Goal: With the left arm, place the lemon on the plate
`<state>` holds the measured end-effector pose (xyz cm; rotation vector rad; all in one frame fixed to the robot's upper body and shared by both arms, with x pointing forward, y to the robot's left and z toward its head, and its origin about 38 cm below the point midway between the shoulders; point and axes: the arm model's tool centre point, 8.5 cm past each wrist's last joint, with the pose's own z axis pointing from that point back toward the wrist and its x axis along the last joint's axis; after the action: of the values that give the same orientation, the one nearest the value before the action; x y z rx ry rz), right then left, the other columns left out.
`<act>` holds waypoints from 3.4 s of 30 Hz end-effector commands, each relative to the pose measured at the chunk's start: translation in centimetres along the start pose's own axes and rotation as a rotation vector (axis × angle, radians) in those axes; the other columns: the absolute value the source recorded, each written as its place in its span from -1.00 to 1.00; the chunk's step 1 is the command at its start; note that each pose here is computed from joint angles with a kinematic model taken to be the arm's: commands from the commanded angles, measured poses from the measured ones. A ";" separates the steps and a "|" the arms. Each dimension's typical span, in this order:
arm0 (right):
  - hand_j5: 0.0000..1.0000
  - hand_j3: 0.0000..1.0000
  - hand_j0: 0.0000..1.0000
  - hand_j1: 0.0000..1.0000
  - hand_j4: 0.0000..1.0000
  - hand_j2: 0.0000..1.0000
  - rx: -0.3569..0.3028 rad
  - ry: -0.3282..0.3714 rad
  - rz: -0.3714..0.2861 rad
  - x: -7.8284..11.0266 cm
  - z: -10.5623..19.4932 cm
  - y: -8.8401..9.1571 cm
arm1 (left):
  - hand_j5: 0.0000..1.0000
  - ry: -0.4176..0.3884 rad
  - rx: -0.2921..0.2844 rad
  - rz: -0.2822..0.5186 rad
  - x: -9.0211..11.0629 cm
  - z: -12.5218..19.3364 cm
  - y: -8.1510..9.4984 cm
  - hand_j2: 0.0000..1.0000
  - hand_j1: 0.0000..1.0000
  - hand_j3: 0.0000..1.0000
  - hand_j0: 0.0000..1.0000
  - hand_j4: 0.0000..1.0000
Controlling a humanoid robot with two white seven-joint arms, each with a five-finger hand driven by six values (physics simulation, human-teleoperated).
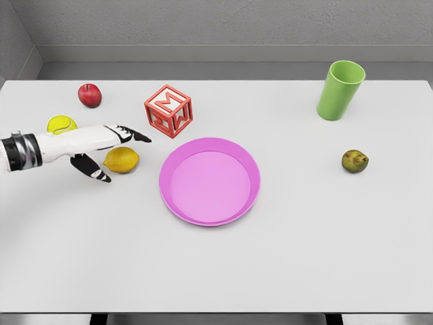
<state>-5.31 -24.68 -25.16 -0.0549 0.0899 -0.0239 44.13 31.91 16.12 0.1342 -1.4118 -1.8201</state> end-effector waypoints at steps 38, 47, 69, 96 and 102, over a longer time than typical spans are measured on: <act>1.00 1.00 1.00 1.00 1.00 1.00 0.000 0.000 0.000 0.0 0.0 0.0 | 0.10 0.042 -0.063 -0.029 -0.8 -1.4 -1.2 0.10 0.10 0.10 0.10 0.10; 1.00 1.00 1.00 1.00 1.00 1.00 0.000 0.000 0.000 0.0 0.0 0.0 | 0.01 0.031 -0.035 -0.030 -0.5 -1.1 -0.3 0.01 0.01 0.01 0.01 0.01; 1.00 1.00 1.00 1.00 1.00 1.00 0.000 0.000 0.000 0.0 0.0 0.0 | -0.01 -0.239 0.014 -0.218 9.4 -3.1 2.9 -0.01 -0.01 -0.01 -0.01 -0.01; 1.00 1.00 1.00 1.00 1.00 1.00 0.000 0.000 0.000 0.0 0.0 0.0 | 1.00 -0.299 0.106 -0.227 11.4 -4.7 5.0 1.00 1.00 1.00 1.00 1.00; 1.00 1.00 1.00 1.00 1.00 1.00 0.000 0.000 0.000 0.0 0.0 0.0 | 1.00 -0.097 0.154 -0.177 5.7 4.4 6.2 1.00 1.00 1.00 1.00 1.00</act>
<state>-5.31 -24.68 -25.16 -0.0549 0.0899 -0.0239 40.94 28.34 22.56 0.1670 -1.6582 -1.9114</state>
